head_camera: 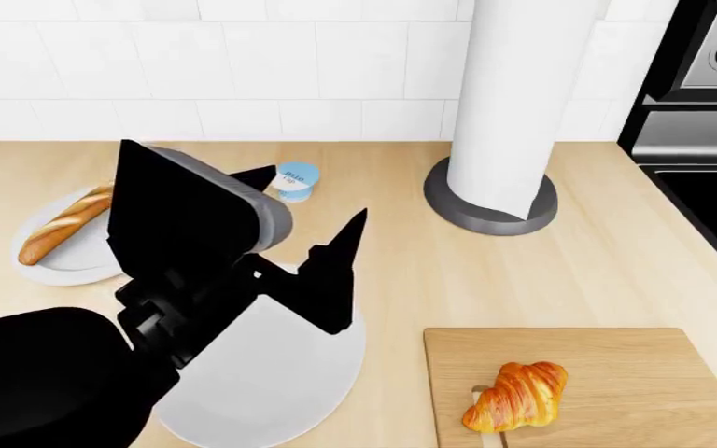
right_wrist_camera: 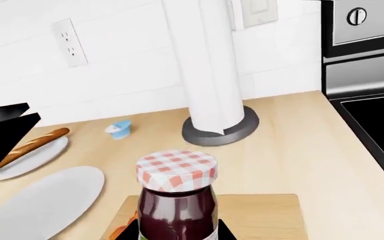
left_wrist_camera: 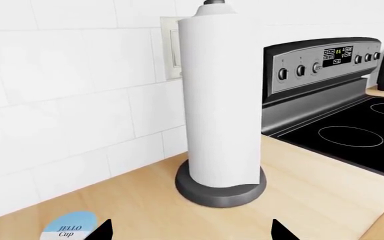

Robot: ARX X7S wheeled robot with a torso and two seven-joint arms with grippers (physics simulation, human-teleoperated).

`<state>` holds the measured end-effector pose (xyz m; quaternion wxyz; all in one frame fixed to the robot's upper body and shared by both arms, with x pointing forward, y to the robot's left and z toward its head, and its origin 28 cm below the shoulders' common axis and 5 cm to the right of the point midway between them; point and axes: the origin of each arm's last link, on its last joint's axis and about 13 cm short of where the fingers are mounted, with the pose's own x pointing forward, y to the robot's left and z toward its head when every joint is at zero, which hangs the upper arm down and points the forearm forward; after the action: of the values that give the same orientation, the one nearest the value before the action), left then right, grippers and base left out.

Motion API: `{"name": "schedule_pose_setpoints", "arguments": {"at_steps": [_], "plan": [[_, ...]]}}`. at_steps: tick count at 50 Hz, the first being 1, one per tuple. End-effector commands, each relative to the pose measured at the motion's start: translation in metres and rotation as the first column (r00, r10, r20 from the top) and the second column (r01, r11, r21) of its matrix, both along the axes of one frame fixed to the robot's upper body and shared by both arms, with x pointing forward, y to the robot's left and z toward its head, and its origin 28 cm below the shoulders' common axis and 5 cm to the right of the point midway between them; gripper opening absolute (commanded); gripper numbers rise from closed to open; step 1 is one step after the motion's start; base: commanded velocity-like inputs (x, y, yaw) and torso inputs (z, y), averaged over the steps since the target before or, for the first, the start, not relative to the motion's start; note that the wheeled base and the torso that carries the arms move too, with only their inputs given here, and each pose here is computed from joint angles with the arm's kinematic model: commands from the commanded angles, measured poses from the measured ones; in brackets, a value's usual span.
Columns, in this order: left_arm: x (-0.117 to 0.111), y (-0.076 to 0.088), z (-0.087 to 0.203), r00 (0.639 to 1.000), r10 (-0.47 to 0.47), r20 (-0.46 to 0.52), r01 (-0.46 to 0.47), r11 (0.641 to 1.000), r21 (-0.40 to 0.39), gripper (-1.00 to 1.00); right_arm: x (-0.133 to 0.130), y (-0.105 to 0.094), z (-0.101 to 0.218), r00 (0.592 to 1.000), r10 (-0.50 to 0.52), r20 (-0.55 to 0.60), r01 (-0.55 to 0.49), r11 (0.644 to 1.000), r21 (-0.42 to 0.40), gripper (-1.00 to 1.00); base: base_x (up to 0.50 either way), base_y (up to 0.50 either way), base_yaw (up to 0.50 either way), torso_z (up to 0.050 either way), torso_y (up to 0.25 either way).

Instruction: From the different types of pastries on the counter, select a croissant and place it on the cutting board. Then retrieve a jar of jam from the cabinet and place it alongside the croissant on the cutting board.

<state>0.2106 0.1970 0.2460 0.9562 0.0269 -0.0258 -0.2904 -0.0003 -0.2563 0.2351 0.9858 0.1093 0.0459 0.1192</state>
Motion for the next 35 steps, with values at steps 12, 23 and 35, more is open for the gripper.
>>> {"name": "schedule_pose_setpoints", "arguments": {"at_steps": [12,23,35], "plan": [[0.002,-0.001,-0.003,1.0,-0.003,-0.004,0.003,1.0,-0.001,1.0,0.043,0.015,-0.013,1.0,0.011,0.007,-0.011,0.998,-0.06,-1.0,0.0,0.0,0.0,0.0,0.001],[0.003,0.0,-0.003,1.0,-0.002,-0.005,0.002,1.0,-0.002,1.0,0.055,0.02,-0.011,1.0,0.027,0.008,-0.026,0.997,-0.079,-1.0,0.0,0.0,0.0,0.001,0.0],[0.004,-0.001,-0.003,1.0,-0.004,-0.005,0.004,1.0,0.0,1.0,0.067,0.025,-0.002,0.994,0.026,0.107,-0.017,0.997,-0.081,-1.0,0.0,0.0,0.0,0.0,0.0]]}}
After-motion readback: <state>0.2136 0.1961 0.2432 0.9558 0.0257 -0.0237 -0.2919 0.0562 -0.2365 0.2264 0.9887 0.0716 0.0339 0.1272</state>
